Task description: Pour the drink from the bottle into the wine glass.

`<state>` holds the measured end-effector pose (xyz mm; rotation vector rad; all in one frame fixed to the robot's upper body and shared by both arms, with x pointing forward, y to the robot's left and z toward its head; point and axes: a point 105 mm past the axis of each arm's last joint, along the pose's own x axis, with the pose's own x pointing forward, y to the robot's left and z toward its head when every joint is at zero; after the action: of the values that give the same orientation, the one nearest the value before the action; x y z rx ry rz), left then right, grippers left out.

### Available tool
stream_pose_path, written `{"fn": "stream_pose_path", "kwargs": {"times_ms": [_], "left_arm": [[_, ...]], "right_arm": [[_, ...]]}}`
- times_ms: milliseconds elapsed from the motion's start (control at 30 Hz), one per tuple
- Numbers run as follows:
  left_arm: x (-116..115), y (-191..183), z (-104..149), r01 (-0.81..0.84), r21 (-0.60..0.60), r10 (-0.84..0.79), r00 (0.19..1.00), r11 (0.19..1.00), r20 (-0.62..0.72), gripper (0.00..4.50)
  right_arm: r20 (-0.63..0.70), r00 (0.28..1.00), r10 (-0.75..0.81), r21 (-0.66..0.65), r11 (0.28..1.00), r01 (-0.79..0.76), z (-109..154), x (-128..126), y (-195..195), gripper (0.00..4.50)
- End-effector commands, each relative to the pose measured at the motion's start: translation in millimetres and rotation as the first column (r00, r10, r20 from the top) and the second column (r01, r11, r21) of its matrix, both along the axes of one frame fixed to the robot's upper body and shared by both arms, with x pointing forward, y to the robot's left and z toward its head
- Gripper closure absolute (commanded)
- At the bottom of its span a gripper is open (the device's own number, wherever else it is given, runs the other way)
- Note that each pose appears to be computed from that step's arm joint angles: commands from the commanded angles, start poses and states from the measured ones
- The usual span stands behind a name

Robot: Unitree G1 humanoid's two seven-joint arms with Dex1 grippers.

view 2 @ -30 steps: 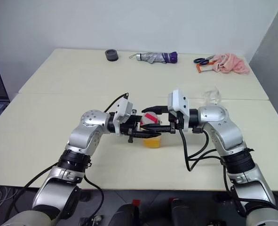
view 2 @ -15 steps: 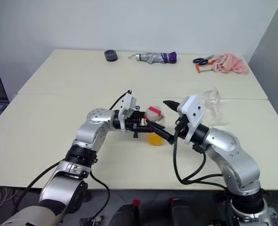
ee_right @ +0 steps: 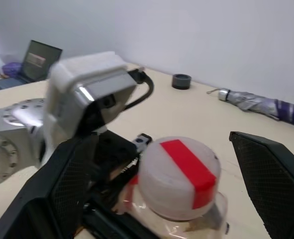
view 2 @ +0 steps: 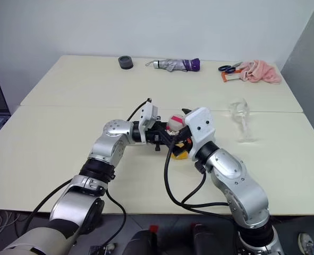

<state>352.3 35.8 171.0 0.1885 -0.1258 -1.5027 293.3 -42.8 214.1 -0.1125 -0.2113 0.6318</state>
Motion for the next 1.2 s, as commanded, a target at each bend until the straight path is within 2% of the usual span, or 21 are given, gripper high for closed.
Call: {"fn": "stream_pose_path", "kwargs": {"times_ms": [33,100,200,400,500,600,667,767,833,867,933,1033,1100,1167,1200], "left_arm": [[2,-1,20,0.001,-0.028,0.0,0.998,1.0,0.069,2.71],[2,-1,20,0.004,-0.027,-0.002,0.998,1.0,0.069,2.71],[2,0,20,0.002,-0.027,0.0,0.997,1.0,0.072,2.71],[3,-1,22,0.003,-0.032,0.0,0.997,0.999,0.071,2.71],[2,-2,23,0.013,-0.037,-0.011,0.998,0.999,0.069,2.71],[-3,-3,24,0.049,-0.032,-0.047,0.997,0.998,0.059,2.71],[-7,-3,23,0.073,-0.02,-0.072,0.996,0.997,0.06,2.71],[-9,-2,25,0.086,-0.004,-0.085,0.993,0.996,0.085,2.72],[-10,-1,25,0.093,0.006,-0.094,0.991,0.996,0.096,2.72],[-10,-1,25,0.094,0.008,-0.095,0.991,0.996,0.098,2.72],[-9,-2,26,0.086,0.001,-0.086,0.992,0.996,0.097,2.72],[-6,-3,27,0.054,-0.021,-0.052,0.994,0.998,0.094,2.72],[-1,-2,28,0.019,-0.039,-0.016,0.996,0.999,0.092,2.72],[3,-3,28,-0.006,-0.053,0.01,0.996,0.999,0.085,2.72],[4,-4,28,-0.01,-0.053,0.014,0.996,0.999,0.087,2.72]], "right_arm": [[0.053,0.999,-0.011,0.028,1.0,0.01,11,-2,0,0.0],[0.054,0.998,-0.012,0.027,1.0,0.01,11,-1,1,0.0],[0.072,0.997,-0.014,0.046,0.999,0.01,14,-1,1,0.64],[0.056,0.998,0.043,0.036,0.998,-0.045,9,-5,8,2.67],[0.035,0.995,0.091,0.027,0.995,-0.092,5,-7,13,2.67],[0.002,0.962,0.272,-0.029,0.962,-0.271,-5,-6,17,2.67],[0.001,0.909,0.417,-0.096,0.905,-0.414,-7,-7,14,2.67],[-0.037,0.807,0.59,-0.303,0.763,-0.571,-6,1,2,2.67],[-0.086,0.767,0.636,-0.354,0.7,-0.62,0,10,-4,2.67],[-0.119,0.761,0.638,-0.341,0.694,-0.635,3,17,-10,2.67],[-0.156,0.766,0.624,-0.327,0.699,-0.636,4,26,-18,2.67],[-0.113,0.819,0.563,-0.291,0.769,-0.569,10,33,-29,1.64],[-0.034,0.873,0.487,-0.214,0.849,-0.483,25,25,-38,1.16],[0.01,0.903,0.43,-0.161,0.892,-0.423,31,4,-38,0.67],[0.014,0.916,0.401,-0.133,0.909,-0.396,30,-4,-36,0.66]]}}
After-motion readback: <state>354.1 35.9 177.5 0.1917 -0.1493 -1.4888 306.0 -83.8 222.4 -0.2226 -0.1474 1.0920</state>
